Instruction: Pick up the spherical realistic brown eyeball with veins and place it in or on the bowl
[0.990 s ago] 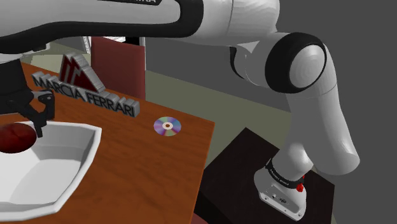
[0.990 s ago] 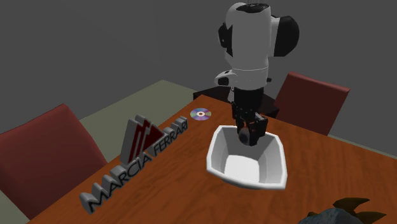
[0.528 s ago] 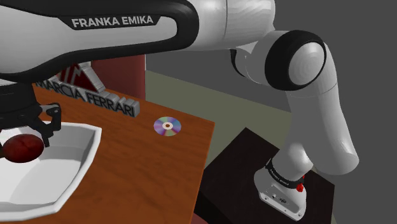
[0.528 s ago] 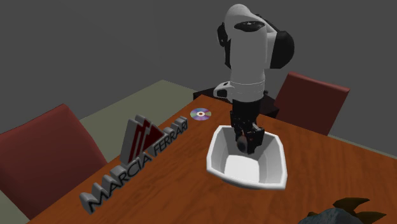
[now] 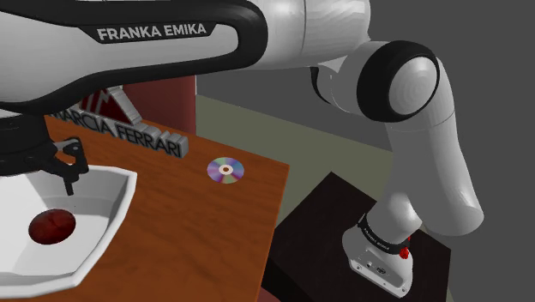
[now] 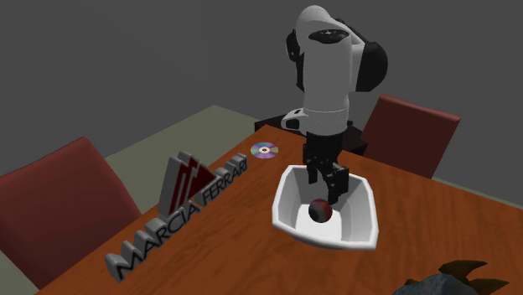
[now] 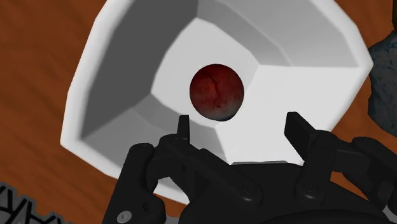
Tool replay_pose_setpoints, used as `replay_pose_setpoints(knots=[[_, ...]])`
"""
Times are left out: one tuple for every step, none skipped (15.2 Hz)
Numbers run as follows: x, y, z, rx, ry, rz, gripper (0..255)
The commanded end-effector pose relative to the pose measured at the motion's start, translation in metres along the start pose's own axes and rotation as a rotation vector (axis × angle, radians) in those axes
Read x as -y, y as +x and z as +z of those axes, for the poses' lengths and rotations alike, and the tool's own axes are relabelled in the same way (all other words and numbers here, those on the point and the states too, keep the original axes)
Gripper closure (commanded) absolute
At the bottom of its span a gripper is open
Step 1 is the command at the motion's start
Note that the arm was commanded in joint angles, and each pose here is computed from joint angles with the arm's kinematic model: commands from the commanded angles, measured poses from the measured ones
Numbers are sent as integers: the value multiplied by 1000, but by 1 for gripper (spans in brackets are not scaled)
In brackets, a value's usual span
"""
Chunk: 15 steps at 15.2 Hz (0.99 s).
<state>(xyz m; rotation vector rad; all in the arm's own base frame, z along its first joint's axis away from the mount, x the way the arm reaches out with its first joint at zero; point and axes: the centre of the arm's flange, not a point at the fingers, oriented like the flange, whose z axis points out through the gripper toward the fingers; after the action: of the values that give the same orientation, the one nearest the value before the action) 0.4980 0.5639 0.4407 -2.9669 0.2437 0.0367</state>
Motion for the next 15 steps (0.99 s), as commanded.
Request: replay_pose_setpoints(knots=[[0,0,0,0,0,0,0],[0,0,0,0,0,0,0],[0,0,0,0,0,0,0],[0,0,0,0,0,0,0],[0,0,-13,0,0,0,0],[0,0,-26,0,0,0,0],[0,0,-40,0,0,0,0],[0,0,-50,0,0,0,0],[0,0,-50,0,0,0,0],[0,0,-50,0,0,0,0],[0,0,-50,0,0,0,0],[0,0,-50,0,0,0,0],[0,0,-50,0,0,0,0],[0,0,-50,0,0,0,0],[0,0,-50,0,0,0,0]])
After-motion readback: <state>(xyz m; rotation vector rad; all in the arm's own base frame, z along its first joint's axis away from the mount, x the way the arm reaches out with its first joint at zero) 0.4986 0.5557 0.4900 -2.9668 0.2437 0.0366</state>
